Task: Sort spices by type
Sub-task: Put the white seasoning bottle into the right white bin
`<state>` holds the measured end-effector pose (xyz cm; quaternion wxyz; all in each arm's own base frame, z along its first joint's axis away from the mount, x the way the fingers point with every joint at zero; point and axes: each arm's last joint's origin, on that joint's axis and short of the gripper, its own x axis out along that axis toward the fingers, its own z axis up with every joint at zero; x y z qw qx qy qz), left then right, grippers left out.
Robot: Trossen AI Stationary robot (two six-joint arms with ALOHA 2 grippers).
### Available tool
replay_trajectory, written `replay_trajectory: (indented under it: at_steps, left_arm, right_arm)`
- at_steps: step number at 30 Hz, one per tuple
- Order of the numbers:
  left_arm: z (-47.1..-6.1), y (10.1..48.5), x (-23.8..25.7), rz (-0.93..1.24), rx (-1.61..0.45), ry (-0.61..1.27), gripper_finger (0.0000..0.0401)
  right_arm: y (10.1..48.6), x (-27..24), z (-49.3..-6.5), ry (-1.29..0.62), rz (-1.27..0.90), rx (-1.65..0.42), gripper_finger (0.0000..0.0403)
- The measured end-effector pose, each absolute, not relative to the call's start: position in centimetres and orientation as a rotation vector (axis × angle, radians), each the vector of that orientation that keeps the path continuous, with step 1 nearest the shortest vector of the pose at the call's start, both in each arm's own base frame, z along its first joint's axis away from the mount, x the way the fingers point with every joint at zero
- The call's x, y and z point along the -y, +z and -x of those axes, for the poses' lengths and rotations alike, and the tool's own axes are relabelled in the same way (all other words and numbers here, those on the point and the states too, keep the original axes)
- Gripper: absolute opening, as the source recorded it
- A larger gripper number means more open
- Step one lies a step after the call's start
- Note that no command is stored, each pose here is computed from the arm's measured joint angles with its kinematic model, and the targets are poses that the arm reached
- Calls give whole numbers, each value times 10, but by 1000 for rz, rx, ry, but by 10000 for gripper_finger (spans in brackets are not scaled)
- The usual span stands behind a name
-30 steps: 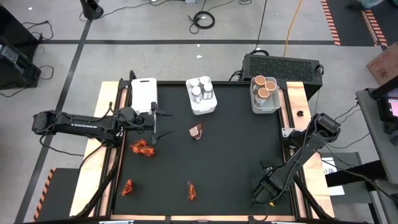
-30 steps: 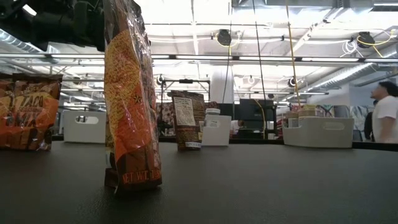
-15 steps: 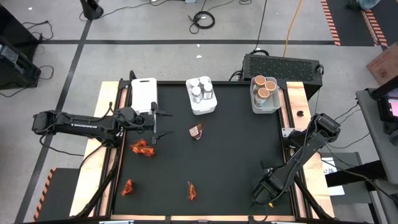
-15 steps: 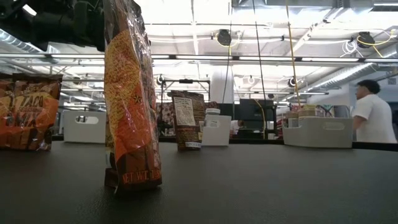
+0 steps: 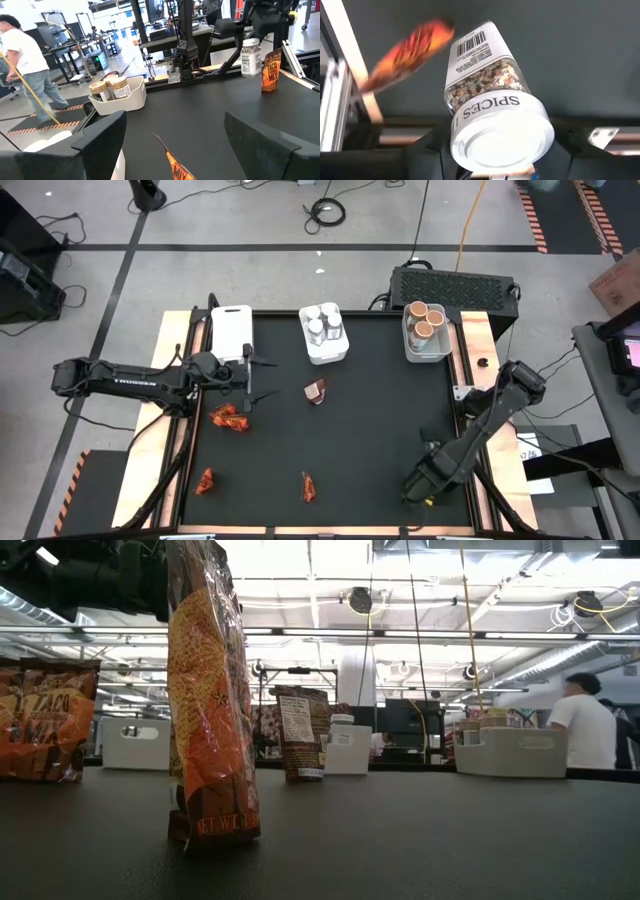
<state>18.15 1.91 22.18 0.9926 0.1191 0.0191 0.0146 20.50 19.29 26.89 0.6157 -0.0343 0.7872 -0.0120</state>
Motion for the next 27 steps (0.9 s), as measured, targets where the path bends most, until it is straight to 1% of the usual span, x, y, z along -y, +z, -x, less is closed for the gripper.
replay_trajectory:
  at_steps: [5, 10, 14, 18, 23, 27]
  left_arm:
    - [-182, 222, -19, -239, -38, 29, 338]
    - [-182, 222, -19, -239, -38, 29, 338]
    - [-182, 222, -19, -239, -38, 29, 338]
    - [-182, 222, -19, -239, -38, 29, 338]
    - [-181, 222, -19, -239, -39, 30, 338]
    - [-181, 222, -19, -240, -39, 30, 338]
  right_arm:
    - [287, -168, -234, -66, 56, -1701, 182]
    - [304, -123, -264, -160, 14, -1621, 190]
    - [315, -74, -285, -256, -47, -1555, 183]
    - [321, -18, -301, -365, -186, -1474, 184]
    - [332, 56, -315, -496, -347, -1256, 192]
    - [340, 99, -321, -414, -318, -1120, 191]
